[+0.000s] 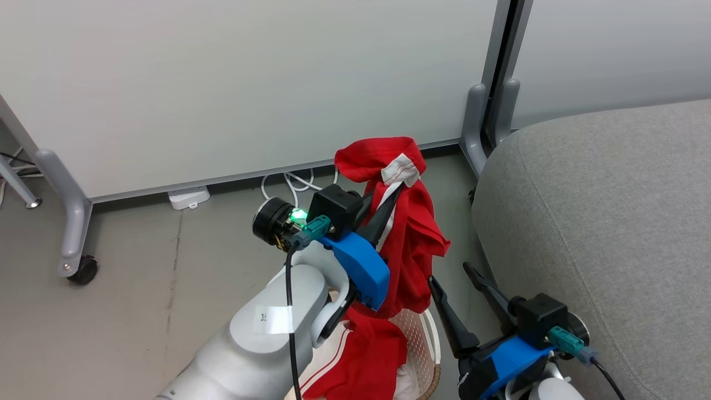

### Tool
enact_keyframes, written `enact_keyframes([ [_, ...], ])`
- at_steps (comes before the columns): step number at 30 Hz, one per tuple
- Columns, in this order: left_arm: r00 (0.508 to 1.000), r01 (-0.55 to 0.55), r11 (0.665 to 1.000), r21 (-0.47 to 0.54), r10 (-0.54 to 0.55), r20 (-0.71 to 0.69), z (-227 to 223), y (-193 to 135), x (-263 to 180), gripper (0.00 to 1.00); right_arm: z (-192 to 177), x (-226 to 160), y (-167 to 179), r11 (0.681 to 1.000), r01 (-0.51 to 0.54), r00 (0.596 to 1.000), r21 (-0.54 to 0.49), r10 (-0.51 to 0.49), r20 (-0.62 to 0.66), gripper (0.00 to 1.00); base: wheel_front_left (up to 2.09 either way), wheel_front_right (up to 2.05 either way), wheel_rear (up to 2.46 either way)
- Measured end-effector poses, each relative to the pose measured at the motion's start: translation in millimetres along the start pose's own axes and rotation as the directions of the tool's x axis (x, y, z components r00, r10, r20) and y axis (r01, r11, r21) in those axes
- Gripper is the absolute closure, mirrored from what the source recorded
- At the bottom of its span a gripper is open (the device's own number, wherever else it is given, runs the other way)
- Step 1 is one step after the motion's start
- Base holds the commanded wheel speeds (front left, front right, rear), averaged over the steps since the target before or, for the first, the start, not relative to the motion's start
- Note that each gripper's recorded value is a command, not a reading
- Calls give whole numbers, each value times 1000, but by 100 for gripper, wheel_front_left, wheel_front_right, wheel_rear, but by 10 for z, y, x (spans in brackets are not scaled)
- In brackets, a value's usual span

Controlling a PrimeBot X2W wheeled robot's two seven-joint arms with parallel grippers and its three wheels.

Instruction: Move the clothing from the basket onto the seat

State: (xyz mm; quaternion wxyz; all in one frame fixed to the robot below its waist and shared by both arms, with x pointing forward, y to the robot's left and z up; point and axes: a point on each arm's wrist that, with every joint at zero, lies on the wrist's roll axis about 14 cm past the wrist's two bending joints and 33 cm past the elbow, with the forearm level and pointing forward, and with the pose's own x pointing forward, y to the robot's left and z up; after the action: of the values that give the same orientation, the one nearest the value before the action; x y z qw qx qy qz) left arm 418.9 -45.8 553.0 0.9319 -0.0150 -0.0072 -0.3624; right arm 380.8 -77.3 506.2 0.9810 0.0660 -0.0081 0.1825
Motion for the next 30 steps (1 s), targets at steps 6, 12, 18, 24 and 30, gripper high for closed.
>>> enact_keyframes([
  [6, 1000, 5, 1000, -8, -5, -15, -41, -14, 21, 100, -140, 33, 120, 999, -40, 997, 7, 40, -66, 0, 0, 0, 0],
  [12, 1000, 19, 1000, -11, -20, -18, -52, -41, 61, 100, -167, 189, 202, 997, -81, 992, 19, 82, -96, 0, 0, 0, 0],
  [18, 999, 30, 1000, -6, -30, -24, -64, -58, 81, 100, -234, 337, 304, 991, -124, 982, 47, 129, -139, 0, 0, 0, 0],
  [24, 999, 30, 1000, -2, -30, -31, -83, -59, 84, 100, -303, 452, 344, 987, -156, 972, 29, 158, -176, 0, 0, 0, 0],
  [30, 999, 35, 999, -5, -36, -34, -97, -71, 77, 100, -261, 567, 388, 983, -185, 969, 15, 185, -166, 0, 0, 0, 0],
])
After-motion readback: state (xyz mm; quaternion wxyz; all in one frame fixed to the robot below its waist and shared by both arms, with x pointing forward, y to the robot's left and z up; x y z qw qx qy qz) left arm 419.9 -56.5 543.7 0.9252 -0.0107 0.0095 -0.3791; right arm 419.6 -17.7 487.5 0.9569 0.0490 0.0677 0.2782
